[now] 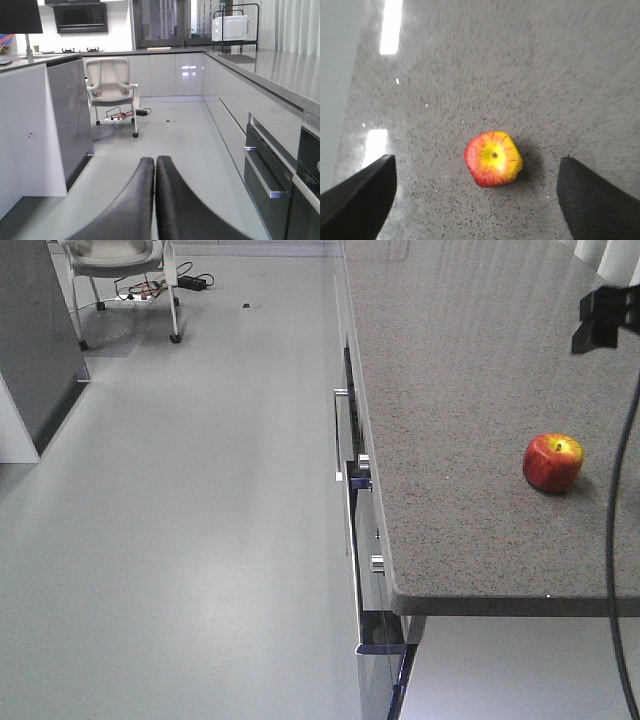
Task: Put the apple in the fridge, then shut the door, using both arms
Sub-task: 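Lower the right gripper over the red-yellow apple and close on it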
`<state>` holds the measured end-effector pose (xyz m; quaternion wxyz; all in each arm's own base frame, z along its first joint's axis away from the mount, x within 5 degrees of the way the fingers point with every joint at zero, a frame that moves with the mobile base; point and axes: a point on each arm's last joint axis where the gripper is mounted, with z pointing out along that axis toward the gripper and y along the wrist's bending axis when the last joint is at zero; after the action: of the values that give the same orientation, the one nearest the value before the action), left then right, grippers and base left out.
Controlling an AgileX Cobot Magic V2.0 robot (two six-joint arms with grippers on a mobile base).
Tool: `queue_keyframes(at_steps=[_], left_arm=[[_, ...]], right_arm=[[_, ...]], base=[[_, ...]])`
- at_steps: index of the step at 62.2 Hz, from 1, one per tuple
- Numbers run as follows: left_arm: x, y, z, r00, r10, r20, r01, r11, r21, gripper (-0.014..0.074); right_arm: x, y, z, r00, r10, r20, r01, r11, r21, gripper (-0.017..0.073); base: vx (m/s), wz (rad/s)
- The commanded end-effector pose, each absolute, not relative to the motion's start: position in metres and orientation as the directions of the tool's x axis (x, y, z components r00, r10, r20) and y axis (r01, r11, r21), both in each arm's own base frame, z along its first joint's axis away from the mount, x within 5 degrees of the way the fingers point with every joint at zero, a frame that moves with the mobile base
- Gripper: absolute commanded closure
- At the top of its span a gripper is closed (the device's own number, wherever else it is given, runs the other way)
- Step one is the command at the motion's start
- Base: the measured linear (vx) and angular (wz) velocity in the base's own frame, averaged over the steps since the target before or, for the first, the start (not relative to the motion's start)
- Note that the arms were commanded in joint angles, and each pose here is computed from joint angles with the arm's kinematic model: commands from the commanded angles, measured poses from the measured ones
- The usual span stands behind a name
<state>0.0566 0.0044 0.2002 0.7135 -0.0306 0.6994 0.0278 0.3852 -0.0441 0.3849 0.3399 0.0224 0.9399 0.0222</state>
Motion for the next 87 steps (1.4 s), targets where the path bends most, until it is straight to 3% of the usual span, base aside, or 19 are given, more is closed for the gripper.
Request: queue_keyframes(at_steps=[1,20,73,79,87], left_arm=[[0.056,0.005,0.2,0.084,-0.011,-0.996,-0.09,0.996,-0.018,0.06],[0.056,0.005,0.2,0.084,-0.011,-0.996,-0.09,0.996,-0.018,0.06],[0.056,0.005,0.2,0.084,-0.011,-0.996,-0.09,0.996,-0.018,0.06],[0.056,0.005,0.2,0.084,-0.011,-0.996,-0.09,0.996,-0.018,0.06],[0.056,0.005,0.2,0.084,-0.011,-0.996,-0.09,0.996,-0.018,0.06]], right_arm=[[0.397,-0.047,0.389,-0.744,0.026,-0.668,-0.015,0.998,0.056,-0.0054],[0.428,-0.056,0.337,-0.817,0.002,-0.576,-0.005,1.0,0.01,-0.0051],[0.462,-0.059,0.261,-0.884,-0.028,-0.467,-0.047,0.999,0.028,-0.003],[0.462,-0.059,0.261,-0.884,-0.029,-0.467,-0.047,0.999,0.027,-0.0008],[0.46,-0.059,0.26,-0.895,-0.033,-0.446,-0.05,0.998,0.028,0.009]], base=[[0.0,0.0],[0.0,0.0],[0.0,0.0],[0.0,0.0],[0.0,0.0]])
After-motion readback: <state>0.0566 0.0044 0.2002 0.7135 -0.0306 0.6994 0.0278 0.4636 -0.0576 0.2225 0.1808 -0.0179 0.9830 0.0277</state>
